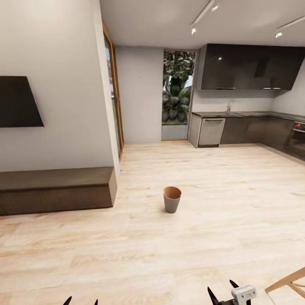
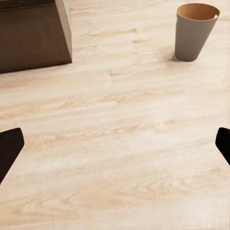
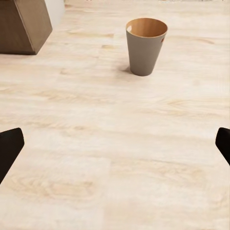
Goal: Put the three can of soda from the living room inside the tash can in the kitchen.
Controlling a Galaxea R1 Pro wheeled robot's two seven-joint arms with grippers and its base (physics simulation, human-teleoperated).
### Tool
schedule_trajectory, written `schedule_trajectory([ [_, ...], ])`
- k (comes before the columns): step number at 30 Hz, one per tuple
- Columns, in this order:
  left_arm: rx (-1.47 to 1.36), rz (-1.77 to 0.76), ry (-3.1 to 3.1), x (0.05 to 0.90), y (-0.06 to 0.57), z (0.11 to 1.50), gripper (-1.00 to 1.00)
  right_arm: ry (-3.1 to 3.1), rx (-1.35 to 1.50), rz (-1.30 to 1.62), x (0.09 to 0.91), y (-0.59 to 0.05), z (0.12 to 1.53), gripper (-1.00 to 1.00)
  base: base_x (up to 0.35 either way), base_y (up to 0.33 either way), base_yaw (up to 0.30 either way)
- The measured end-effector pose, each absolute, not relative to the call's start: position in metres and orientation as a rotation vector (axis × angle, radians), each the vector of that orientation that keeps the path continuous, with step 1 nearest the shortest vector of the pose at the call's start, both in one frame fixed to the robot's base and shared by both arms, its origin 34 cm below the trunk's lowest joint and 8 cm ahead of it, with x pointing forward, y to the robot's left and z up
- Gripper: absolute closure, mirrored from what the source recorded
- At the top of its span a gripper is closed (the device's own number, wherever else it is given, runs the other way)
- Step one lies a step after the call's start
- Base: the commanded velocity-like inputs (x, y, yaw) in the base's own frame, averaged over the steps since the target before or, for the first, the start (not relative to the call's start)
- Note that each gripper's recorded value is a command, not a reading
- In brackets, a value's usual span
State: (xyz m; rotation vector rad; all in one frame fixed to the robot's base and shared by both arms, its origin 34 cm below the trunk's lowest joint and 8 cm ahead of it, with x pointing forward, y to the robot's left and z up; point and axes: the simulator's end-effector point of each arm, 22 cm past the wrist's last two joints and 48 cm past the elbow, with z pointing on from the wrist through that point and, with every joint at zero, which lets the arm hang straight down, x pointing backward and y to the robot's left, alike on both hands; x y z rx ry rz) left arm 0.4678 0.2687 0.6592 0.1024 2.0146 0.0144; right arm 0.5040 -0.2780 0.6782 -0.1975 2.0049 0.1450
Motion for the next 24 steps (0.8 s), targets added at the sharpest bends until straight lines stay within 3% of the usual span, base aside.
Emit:
schedule_trajectory([
  [24,0.102,0.012,2.015,0.4676,0.2681,0.6592,-1.00,2.005,-0.198,0.145,0.5040,-0.2782,0.6782,-1.00,0.323,0.000,-0.001],
])
